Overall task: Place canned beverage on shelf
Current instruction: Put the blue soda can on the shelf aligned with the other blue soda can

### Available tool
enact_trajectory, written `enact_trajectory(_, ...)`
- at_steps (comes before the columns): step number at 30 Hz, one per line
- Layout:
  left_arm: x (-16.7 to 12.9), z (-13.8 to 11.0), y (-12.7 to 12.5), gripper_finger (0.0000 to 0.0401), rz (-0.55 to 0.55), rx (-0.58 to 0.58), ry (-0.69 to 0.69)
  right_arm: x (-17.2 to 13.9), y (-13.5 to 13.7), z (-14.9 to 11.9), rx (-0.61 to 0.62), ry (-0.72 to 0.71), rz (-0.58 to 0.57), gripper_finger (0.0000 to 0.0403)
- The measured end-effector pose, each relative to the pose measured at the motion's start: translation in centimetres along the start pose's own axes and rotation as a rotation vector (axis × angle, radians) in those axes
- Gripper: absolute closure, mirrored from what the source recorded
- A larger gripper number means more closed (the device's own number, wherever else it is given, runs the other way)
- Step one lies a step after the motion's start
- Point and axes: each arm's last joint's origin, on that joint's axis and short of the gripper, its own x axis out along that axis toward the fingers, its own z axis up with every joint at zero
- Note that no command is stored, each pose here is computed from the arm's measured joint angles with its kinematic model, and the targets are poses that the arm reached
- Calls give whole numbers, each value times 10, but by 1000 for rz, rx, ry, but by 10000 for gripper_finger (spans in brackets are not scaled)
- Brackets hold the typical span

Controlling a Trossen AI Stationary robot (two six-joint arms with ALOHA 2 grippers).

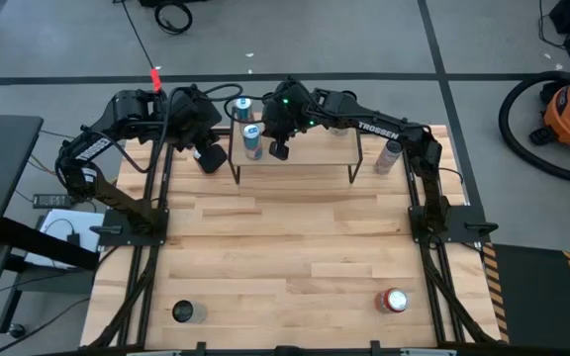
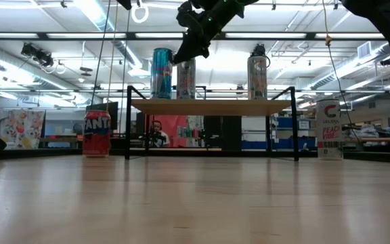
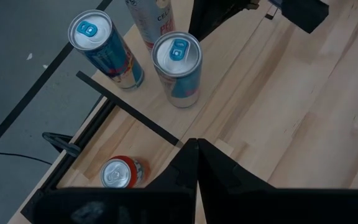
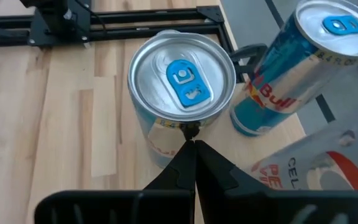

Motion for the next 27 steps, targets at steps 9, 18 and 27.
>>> enact_trajectory(9,0,0,0,392,0,0,0,4,2,3,10,-37,29,394)
enact_trajectory(18,0,0,0,392,0,1,0,7,1,3,7,-37,13,394)
enact_trajectory(27,0,0,0,392,0,1,1,-3,5,3,5,-25,31,394)
